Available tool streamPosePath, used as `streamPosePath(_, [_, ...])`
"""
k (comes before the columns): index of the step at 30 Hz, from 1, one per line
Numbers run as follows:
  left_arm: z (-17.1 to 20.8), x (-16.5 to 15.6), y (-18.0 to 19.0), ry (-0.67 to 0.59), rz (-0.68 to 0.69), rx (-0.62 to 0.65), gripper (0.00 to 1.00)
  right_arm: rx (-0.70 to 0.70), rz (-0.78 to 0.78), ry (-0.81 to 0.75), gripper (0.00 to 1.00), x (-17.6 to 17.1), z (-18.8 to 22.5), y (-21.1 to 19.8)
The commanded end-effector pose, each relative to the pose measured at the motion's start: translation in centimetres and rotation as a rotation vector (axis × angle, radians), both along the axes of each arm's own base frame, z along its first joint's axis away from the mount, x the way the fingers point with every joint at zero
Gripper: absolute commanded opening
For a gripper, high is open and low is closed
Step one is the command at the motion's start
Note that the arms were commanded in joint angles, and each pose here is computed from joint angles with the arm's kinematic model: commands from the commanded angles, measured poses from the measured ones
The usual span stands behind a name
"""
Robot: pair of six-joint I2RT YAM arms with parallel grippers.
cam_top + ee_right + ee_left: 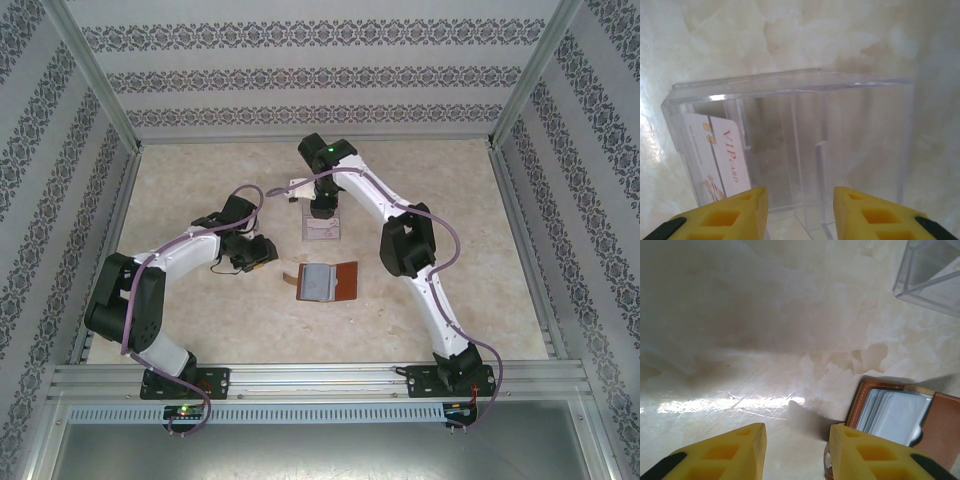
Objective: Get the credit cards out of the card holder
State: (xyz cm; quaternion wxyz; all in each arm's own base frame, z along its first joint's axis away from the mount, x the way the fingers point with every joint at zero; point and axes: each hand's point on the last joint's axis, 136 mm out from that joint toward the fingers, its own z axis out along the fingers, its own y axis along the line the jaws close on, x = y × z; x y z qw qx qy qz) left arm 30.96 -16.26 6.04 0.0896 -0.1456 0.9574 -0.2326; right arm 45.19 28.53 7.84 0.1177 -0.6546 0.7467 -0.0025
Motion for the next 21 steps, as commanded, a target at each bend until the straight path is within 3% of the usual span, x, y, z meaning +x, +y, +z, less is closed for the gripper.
streamPosePath(1, [1.8,1.3,-0.7,-0.056,-0.025,-0.041,0.38,0.138,-0.164,-0.098,0.40,0.9,5.6,0.6])
streamPosePath(11, [2.8,2.3,-3.8,-0.074,-0.099,-0.118,0.37,0.390,-0.589,0.015,0.35,-2.2,7.4,0.5])
streamPosePath(21, [3.2,1.6,-8.2,-0.057,-0.215,-0.176,0.34,0.553,-1.003,0.287,0.24,-8.0,5.1,-0.9])
